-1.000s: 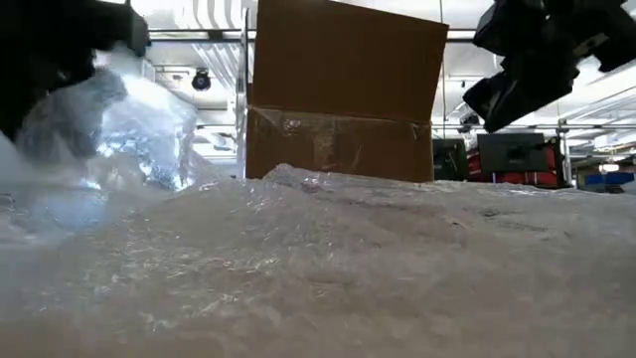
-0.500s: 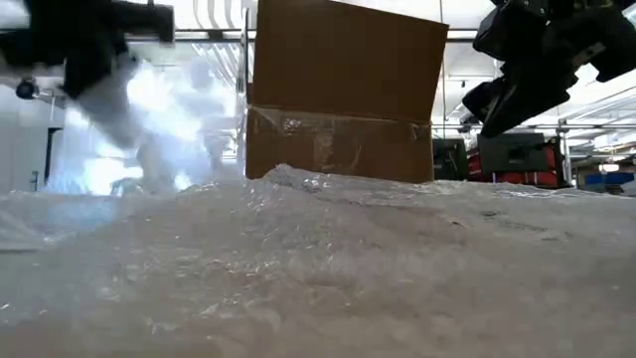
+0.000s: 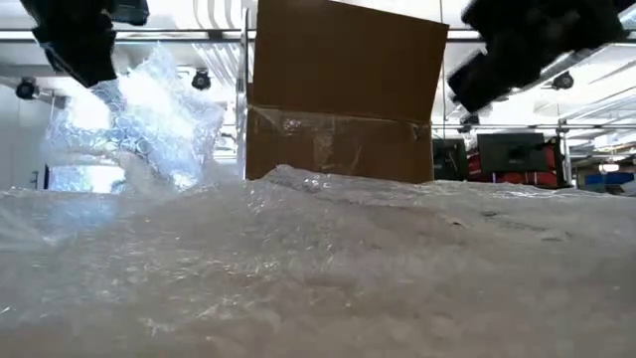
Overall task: Wrap mug
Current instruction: Prepare the left bubble wrap
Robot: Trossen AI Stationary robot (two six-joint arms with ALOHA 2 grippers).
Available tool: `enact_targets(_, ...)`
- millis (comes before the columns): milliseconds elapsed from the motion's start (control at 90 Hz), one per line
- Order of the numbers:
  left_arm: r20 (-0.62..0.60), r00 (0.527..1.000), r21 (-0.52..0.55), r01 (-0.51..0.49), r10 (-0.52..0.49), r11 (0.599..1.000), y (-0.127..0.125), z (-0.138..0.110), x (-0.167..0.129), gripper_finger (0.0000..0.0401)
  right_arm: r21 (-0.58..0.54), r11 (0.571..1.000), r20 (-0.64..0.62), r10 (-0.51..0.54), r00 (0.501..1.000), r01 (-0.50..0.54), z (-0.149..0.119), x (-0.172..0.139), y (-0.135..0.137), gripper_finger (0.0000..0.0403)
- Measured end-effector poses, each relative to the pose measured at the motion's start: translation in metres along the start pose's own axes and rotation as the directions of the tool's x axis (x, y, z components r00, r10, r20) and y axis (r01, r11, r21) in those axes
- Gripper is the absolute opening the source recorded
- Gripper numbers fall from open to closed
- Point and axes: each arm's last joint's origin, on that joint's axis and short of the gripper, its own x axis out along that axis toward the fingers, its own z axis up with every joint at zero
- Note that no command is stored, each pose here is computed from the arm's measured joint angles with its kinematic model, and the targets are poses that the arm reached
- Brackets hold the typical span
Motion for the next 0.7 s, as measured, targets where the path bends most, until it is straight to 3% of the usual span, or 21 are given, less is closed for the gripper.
enact_targets(167, 0.153, 0.984, 0.009, 0.095, -0.096, 0.995, -0.006, -0.009, 0.023, 0.0001, 0.008, 0.999, 0.131, -0.042, 0.991, 0.042, 0.002, 0.050, -0.004, 0.0002)
enact_targets(289, 0.186, 0.979, 0.000, 0.085, -0.084, 0.996, -0.004, -0.013, 0.034, 0.0001, 0.002, 0.984, 0.226, -0.174, 0.958, 0.178, 0.009, 0.087, -0.012, 0.0002)
enact_targets(467, 0.223, 0.974, -0.008, 0.050, -0.047, 0.999, -0.003, -0.014, 0.036, 0.0001, -0.026, 0.897, 0.179, -0.431, 0.884, 0.442, 0.014, 0.134, -0.033, 0.0002)
enact_targets(700, 0.256, 0.966, -0.003, 0.035, -0.033, 0.999, -0.003, -0.012, 0.036, 0.0001, -0.049, 0.855, 0.192, -0.499, 0.845, 0.516, 0.034, 0.178, -0.050, 0.0002)
